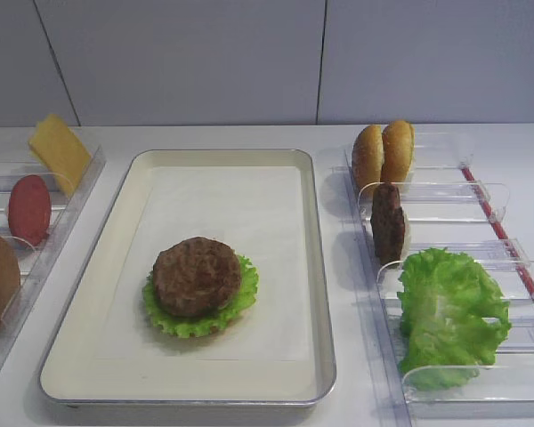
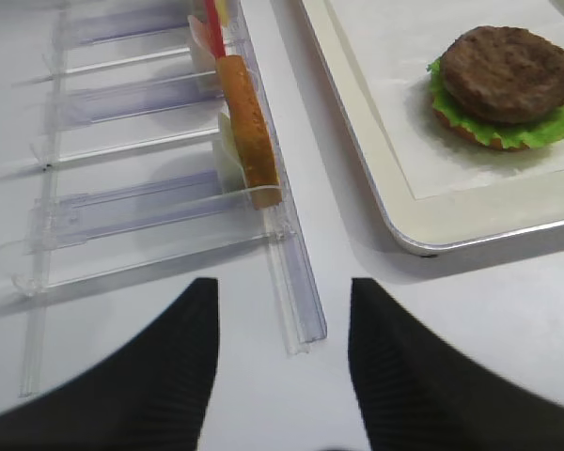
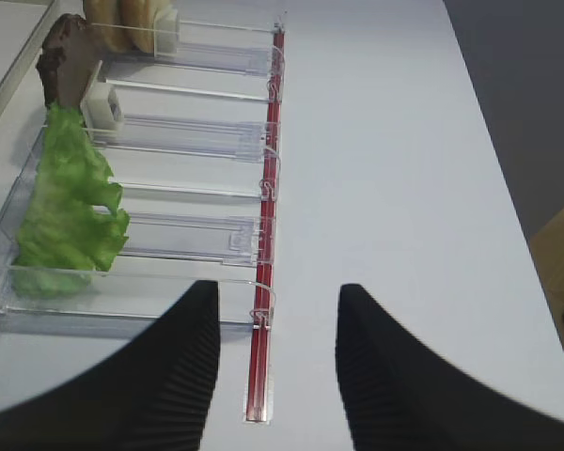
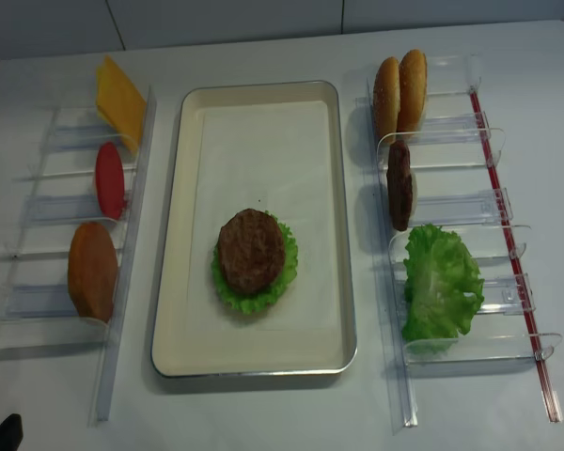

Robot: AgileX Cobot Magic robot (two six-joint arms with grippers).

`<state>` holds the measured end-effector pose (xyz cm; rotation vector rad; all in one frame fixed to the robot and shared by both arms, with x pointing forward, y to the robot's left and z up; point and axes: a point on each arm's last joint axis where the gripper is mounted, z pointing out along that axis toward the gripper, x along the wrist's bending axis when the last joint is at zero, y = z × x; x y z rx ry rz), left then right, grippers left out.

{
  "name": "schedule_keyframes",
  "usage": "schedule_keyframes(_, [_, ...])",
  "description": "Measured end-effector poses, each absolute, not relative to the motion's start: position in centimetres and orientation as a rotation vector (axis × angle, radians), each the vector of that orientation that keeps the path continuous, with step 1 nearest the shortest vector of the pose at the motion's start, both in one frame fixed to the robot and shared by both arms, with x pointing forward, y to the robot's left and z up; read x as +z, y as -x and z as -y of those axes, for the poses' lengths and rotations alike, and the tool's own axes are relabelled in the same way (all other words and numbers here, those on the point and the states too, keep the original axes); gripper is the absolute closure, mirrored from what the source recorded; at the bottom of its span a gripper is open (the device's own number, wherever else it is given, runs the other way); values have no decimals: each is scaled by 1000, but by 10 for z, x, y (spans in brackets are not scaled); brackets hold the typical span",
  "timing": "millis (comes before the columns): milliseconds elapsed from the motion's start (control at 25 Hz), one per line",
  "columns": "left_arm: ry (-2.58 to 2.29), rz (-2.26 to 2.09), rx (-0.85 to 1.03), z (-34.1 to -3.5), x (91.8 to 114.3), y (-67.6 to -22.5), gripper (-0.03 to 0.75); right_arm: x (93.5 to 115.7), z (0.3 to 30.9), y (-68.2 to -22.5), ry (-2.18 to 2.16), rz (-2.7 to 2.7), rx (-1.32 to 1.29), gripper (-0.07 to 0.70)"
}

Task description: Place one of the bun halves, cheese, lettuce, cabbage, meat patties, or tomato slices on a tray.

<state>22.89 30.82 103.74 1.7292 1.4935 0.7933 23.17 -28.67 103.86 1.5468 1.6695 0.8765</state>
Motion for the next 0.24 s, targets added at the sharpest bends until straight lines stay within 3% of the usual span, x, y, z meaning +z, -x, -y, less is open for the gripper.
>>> schedule_keyframes(240, [-1729,-1494,793,-308,1037,-229,413,1039,287,-232,-1547,-1669,876,302])
